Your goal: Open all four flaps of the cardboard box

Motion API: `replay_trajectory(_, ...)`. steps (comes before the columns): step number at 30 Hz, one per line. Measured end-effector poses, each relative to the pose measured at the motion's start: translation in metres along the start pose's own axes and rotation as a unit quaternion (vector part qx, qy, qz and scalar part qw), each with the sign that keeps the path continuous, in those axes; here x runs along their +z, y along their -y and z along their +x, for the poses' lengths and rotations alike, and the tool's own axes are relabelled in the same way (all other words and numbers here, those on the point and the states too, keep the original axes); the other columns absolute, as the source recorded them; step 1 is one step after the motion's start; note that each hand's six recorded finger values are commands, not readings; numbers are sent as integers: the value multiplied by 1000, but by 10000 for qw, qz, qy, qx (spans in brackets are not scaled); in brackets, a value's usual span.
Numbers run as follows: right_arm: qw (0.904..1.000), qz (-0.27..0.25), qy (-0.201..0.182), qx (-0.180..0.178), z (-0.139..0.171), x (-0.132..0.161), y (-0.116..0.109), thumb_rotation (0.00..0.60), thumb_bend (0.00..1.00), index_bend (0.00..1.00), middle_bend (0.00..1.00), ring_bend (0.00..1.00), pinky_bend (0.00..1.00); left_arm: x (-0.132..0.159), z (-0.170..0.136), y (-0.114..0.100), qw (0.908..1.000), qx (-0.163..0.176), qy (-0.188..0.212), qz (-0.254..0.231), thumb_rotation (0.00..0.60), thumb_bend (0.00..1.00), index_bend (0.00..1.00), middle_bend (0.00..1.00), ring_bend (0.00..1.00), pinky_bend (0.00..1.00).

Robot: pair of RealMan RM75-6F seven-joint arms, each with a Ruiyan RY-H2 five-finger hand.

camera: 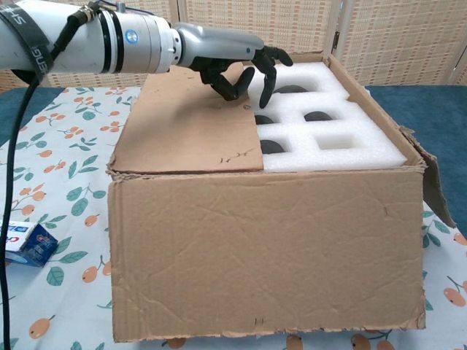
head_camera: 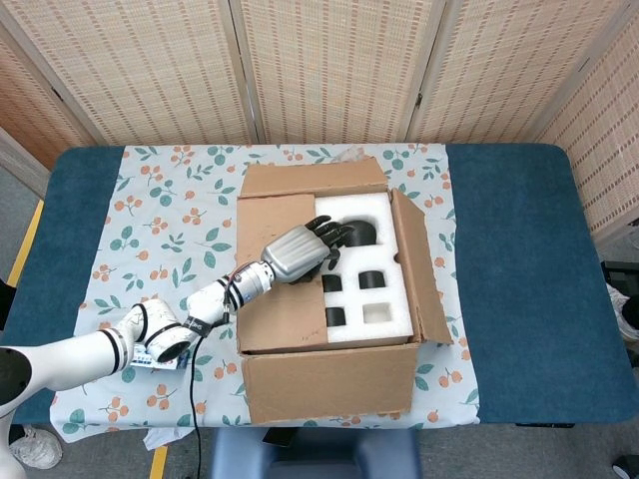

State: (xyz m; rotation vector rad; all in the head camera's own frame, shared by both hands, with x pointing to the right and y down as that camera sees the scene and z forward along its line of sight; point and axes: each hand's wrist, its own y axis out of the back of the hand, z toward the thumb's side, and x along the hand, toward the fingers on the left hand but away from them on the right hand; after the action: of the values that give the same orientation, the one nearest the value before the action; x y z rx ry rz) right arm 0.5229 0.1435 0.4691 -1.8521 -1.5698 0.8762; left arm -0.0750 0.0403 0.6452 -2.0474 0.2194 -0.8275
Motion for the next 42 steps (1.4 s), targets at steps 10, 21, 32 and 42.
replay_trajectory(10,9999,-12,-14,133,-1,3,7,287,259,482,0,0,0,2,-7,2,9994,-131,14,331,600,1000,543,0,0,0)
replay_trajectory(21,9997,-20,-32,249,0,5,11,289,260,481,0,0,0,-6,-12,1,9959,-88,-153,883,600,1000,583,0,0,0)
replay_trajectory(32,9994,-62,-43,336,0,7,15,291,260,482,0,0,0,-7,-18,-16,9912,238,-277,1270,600,1000,599,0,0,0)
replay_trajectory(42,9993,-41,-85,375,2,10,18,289,260,480,0,0,0,-11,-39,-45,9762,702,-521,1986,600,1000,619,0,0,0)
